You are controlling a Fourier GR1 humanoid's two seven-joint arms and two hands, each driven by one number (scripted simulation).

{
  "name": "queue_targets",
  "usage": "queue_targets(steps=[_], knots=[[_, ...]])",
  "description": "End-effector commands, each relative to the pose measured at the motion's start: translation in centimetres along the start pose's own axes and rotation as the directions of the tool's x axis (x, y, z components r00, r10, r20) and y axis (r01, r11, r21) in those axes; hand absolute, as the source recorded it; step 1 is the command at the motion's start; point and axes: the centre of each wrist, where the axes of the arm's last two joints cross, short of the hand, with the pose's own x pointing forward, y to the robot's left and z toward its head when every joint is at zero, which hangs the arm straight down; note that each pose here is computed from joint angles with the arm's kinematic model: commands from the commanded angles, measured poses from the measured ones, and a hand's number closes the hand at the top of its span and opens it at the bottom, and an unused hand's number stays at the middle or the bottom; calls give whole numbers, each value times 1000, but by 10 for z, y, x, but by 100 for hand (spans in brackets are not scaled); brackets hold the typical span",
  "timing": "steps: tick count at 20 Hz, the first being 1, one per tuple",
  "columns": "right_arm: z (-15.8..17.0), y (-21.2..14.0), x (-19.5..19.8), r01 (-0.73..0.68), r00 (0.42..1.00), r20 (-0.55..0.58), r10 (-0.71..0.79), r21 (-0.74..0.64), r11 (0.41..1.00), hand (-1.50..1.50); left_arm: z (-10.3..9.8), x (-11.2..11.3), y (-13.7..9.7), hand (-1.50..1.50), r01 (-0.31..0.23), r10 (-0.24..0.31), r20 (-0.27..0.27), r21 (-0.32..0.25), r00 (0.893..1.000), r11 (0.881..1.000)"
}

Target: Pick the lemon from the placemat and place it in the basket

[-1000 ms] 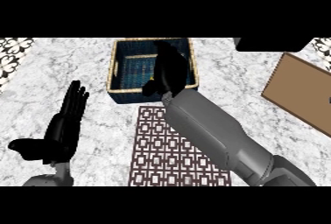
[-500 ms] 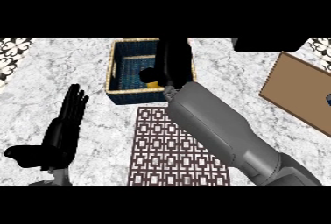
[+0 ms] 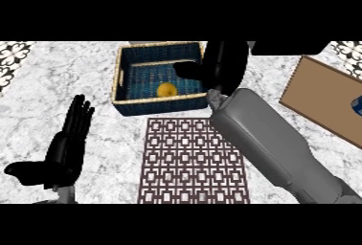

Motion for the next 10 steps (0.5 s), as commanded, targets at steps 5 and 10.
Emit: queue_targets(steps=[5,10], knots=[[1,-86,-29,93,995,-17,-94,-31,995,-150,-9,-9,-2,0,2,-2,6,10,1000,1000],[22,-116,-43,223,975,-13,-223,-2,975,-150,-16,11,9,0,-12,12,0,-11,1000,1000]])
